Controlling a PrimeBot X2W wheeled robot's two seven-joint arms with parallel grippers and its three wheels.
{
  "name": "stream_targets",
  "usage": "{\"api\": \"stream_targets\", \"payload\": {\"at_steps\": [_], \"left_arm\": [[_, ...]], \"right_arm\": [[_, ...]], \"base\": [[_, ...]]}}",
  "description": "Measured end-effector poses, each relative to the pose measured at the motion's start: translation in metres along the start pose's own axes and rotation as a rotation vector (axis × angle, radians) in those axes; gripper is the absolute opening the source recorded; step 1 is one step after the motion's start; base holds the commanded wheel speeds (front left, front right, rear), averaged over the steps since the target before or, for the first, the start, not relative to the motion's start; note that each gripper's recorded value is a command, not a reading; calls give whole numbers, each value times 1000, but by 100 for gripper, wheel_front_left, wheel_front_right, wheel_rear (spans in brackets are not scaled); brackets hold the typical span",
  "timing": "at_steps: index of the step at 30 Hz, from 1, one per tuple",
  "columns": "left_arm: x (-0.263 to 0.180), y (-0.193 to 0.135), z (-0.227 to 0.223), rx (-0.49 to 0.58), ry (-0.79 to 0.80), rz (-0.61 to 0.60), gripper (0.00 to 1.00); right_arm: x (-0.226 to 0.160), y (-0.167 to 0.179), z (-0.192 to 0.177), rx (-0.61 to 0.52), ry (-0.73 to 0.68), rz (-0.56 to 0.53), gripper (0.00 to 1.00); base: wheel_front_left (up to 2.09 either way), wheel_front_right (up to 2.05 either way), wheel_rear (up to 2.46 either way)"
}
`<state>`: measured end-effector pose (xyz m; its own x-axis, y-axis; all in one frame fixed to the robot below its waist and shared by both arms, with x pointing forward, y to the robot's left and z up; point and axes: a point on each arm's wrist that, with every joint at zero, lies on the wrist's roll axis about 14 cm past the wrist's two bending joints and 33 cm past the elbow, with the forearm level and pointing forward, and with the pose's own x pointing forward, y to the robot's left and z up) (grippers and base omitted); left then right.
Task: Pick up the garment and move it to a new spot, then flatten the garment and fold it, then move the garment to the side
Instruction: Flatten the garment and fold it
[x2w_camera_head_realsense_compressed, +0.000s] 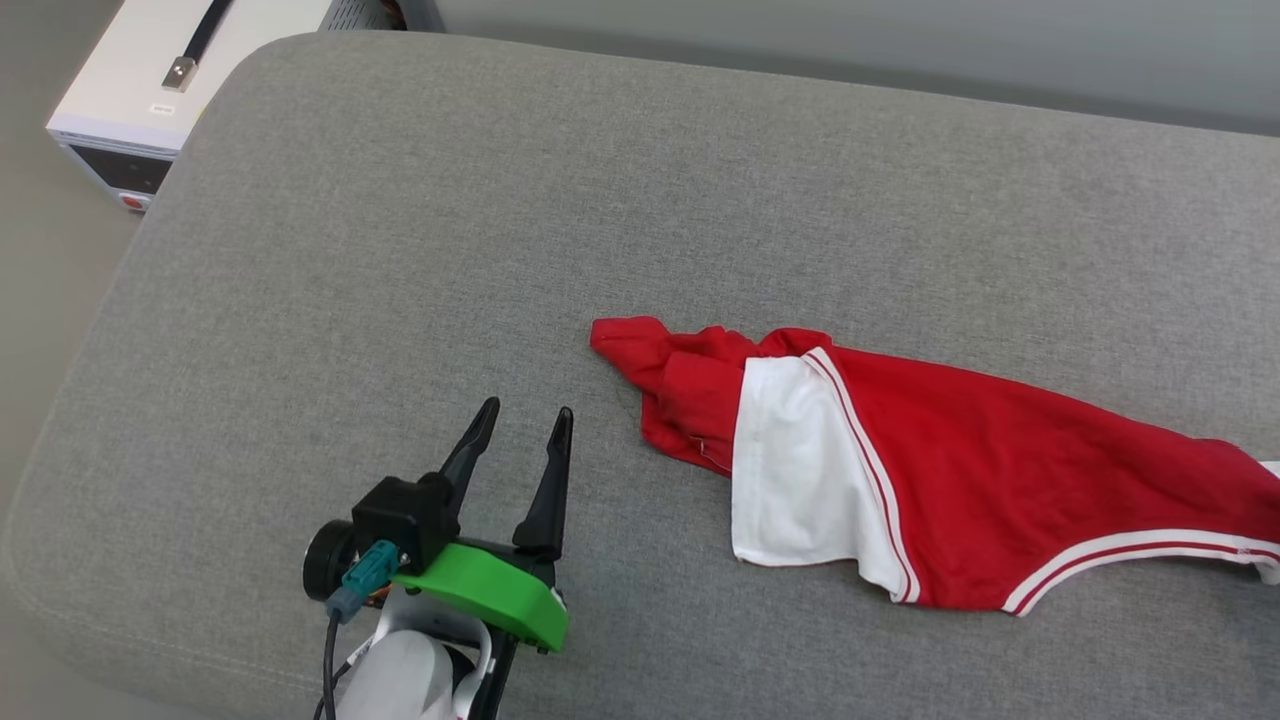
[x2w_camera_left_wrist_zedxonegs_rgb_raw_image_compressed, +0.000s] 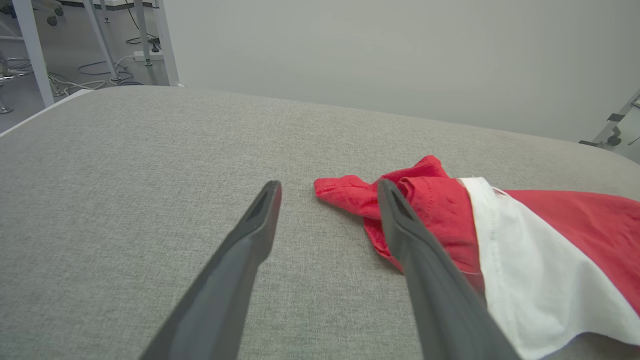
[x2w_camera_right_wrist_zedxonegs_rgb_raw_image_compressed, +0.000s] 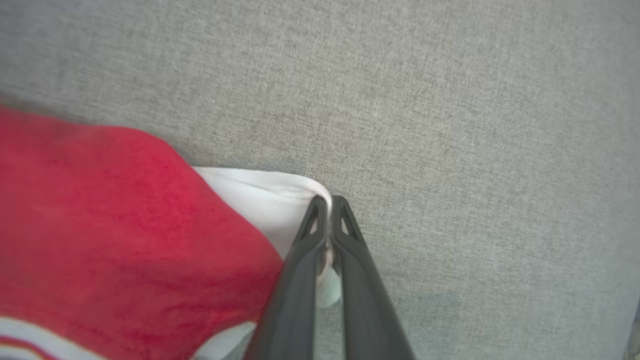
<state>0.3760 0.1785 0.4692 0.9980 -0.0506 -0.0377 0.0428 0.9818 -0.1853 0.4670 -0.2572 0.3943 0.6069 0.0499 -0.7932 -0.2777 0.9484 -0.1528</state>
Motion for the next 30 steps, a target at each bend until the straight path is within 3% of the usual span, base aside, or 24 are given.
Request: {"api": "stream_targets", "payload": {"at_steps": [1, 2, 11, 20, 23, 30], "left_arm": [[0, 0, -1, 0, 3, 1, 100], [1, 1, -2, 0, 5, 2, 100], [5, -7, 4, -3, -14, -23, 100], [9, -28, 25, -6, -79, -87, 100], [10, -38, 30, -9, -95, -117, 100], [3, -55, 27, -32, -90, -162, 100]], "right_arm": [[3, 1, -2, -1, -3, -1, 90], [4, 2, -2, 7, -14, 1, 100], [-10, 8, 35, 15, -291, -3, 100], [-83, 24, 104, 83, -792, 19, 100], [-106, 33, 100, 95, -909, 15, 100], [-137, 48, 68, 211, -1033, -17, 100]], "base": [[0, 0, 0], [0, 0, 0], [0, 0, 0], [0, 0, 0], [0, 0, 0], [0, 0, 0]]}}
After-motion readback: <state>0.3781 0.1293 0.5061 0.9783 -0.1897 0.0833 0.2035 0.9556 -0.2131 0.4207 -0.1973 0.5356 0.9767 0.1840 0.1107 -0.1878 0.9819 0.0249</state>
